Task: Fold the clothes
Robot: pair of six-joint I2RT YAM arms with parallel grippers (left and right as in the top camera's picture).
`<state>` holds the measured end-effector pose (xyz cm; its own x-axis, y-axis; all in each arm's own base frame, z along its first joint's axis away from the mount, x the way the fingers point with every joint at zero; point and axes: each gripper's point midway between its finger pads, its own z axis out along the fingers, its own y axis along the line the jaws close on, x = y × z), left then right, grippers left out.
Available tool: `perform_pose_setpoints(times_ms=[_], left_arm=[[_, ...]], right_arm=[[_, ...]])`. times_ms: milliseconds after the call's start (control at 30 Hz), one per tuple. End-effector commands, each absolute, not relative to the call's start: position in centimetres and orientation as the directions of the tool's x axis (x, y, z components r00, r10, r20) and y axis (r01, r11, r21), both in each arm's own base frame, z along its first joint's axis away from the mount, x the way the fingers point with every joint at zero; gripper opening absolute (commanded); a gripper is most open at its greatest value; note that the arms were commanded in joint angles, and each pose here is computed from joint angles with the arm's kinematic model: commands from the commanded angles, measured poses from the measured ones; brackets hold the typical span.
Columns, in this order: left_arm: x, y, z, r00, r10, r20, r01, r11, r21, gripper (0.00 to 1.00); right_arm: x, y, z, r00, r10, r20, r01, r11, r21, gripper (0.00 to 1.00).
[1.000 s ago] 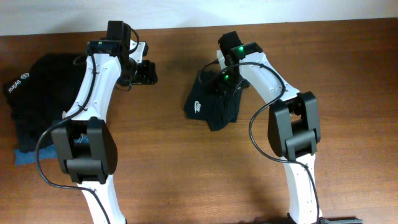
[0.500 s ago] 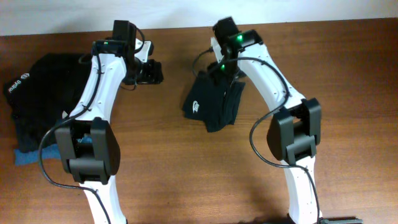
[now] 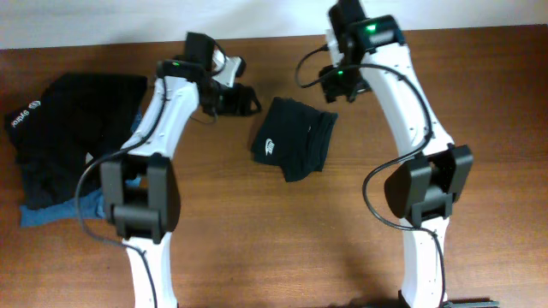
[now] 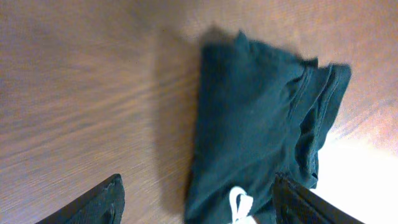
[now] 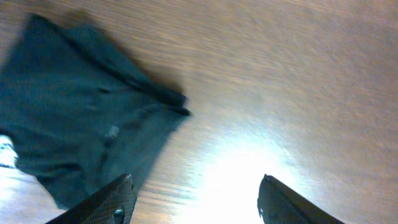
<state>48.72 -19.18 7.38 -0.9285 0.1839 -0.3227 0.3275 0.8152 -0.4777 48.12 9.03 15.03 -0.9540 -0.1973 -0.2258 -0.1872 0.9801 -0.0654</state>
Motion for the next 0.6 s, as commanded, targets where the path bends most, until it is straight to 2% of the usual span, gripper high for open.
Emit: perform_pose_setpoints(times_ms=[0, 333, 400, 500, 567], left_arm=[[47.1, -21.8, 3.9, -0.939, 0.231, -0.254, 0.338, 0.752, -0.566, 0.76], [45.3, -26.3, 0.3, -0.917, 0.320, -0.237, 0.398, 0.720, -0.569, 0.78], [45.0, -26.9, 0.3, -0.913, 0.332, -0.235, 0.407, 0.715, -0.569, 0.65], [44.7, -27.3, 0.3, -0.910, 0.340, -0.236, 0.413, 0.712, -0.568, 0.20], [44.8, -27.1, 0.3, -0.911, 0.338, -0.235, 0.411, 0.713, -0.568, 0.09]], right_arm=[[48.1, 6.9, 17.2, -0.953, -0.163, -0.256, -0.146, 0.986, -0.086, 0.68], [47.8, 6.0, 17.1, -0.960, -0.146, -0.239, -0.129, 0.988, -0.086, 0.68], [47.7, 6.0, 17.0, -0.960, -0.146, -0.237, -0.129, 0.988, -0.086, 0.68], [47.6, 6.0, 17.0, -0.962, -0.147, -0.232, -0.130, 0.988, -0.086, 0.68], [47.6, 5.9, 17.0, -0.962, -0.147, -0.230, -0.130, 0.988, -0.087, 0.68]])
